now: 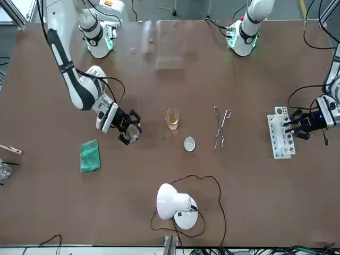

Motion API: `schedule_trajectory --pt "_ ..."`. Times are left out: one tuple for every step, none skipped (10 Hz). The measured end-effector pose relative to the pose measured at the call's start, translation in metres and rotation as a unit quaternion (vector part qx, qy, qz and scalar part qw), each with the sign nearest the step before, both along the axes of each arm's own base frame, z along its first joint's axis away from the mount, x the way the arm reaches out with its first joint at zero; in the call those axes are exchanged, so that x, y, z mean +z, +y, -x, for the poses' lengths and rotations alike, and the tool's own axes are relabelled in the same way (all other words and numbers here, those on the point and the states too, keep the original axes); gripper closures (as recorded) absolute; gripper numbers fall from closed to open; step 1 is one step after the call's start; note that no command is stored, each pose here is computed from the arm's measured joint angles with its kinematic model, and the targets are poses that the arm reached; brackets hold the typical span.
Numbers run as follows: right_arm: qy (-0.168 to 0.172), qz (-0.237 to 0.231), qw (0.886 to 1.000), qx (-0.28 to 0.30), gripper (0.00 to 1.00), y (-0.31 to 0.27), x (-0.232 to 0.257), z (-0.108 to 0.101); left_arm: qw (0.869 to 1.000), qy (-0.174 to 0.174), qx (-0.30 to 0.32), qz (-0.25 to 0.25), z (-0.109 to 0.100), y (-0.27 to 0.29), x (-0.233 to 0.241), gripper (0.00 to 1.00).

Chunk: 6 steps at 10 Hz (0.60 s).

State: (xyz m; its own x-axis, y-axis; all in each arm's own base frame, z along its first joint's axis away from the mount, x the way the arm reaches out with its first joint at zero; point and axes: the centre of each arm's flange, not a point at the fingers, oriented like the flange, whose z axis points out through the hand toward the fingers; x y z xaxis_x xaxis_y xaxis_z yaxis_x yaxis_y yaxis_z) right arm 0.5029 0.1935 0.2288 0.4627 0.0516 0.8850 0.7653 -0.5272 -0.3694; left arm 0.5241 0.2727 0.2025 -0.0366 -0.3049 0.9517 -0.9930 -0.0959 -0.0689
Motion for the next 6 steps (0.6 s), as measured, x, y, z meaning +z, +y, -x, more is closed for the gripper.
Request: schedule_trajectory --pt "-0.018 0.003 1.0 0.017 0.6 -0.023 -0.009 0.003 1.0 0.001 0.002 0.0 0.001 0.002 -0.001 0.7" --pt "-0.031 0.007 0.999 0.035 0.6 -0.049 -0.017 0.008 1.0 0.001 0.003 0.0 0.002 0.003 -0.001 0.68" --pt "-0.045 0.013 0.998 0.05 0.6 -0.077 -0.024 0.013 1.0 0.001 0.003 0.0 0.002 0.003 0.0 0.61" --pt "-0.062 0.021 0.996 0.066 0.6 -0.107 -0.03 0.019 1.0 0.0 0.003 -0.001 0.002 0.003 0.0 0.54" --pt "-0.08 0.028 0.993 0.079 0.6 -0.133 -0.034 0.023 1.0 0.0 0.004 -0.001 0.003 0.004 0.0 0.41" --pt "-0.094 0.035 0.991 0.088 0.6 -0.159 -0.035 0.027 1.0 0.0 0.006 -0.001 0.004 0.006 0.0 0.25"
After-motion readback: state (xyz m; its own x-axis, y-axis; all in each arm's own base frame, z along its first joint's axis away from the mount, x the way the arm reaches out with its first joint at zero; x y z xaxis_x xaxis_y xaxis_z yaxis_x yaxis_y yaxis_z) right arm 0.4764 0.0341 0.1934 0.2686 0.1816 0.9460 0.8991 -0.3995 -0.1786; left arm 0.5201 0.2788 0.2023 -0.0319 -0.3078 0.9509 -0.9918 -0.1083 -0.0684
